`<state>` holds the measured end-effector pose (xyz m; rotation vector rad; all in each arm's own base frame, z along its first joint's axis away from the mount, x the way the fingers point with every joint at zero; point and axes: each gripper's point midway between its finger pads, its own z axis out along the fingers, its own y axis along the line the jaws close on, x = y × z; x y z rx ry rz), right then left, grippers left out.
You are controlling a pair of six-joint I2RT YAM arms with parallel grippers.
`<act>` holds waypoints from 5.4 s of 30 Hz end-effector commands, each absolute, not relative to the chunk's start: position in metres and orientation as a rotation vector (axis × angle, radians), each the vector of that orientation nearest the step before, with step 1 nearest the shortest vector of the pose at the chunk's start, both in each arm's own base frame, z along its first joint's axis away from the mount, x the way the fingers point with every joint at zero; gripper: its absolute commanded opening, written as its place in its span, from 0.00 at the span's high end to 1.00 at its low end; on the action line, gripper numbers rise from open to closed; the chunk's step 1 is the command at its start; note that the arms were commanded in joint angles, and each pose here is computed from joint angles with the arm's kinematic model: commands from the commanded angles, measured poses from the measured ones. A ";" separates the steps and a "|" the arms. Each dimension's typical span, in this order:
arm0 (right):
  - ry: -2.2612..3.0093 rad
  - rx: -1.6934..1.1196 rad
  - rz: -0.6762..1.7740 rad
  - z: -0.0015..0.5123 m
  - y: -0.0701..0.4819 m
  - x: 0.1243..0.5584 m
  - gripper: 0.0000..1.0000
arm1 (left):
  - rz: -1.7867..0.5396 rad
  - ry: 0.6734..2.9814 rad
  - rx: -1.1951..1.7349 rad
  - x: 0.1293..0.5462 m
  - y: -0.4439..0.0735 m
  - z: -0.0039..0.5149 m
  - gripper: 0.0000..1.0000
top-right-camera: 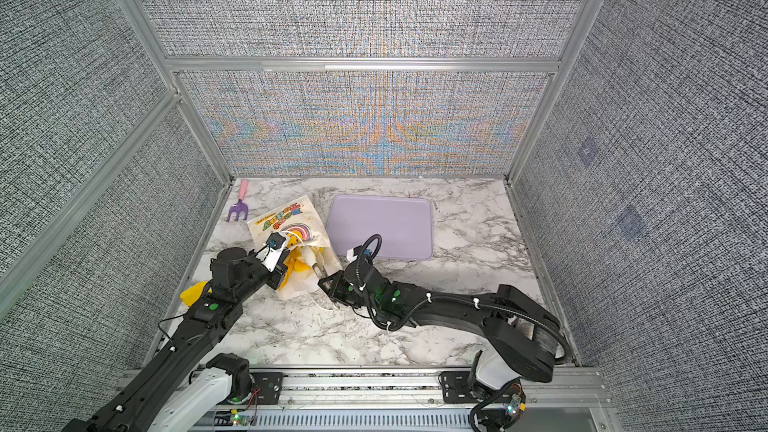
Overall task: Take the fake bread out of the paper bag
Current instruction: 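Pull the ring-shaped bread out and carry it over the tray, then open the tongs to drop the ring bread onto the tray, then move the tongs back into the bag mouth and pinch another bread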
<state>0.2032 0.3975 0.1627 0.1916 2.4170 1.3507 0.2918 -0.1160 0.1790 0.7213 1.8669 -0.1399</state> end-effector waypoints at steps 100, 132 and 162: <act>2.729 -0.199 0.367 0.180 0.212 0.331 0.54 | -0.167 1.907 0.642 0.303 -0.115 0.176 1.00; 2.459 -0.078 1.294 0.198 0.388 0.230 0.59 | -0.107 1.858 0.734 0.297 -0.115 0.175 1.00; 2.546 0.067 1.174 0.130 0.435 0.265 0.65 | -0.050 1.832 0.800 0.291 -0.112 0.174 1.00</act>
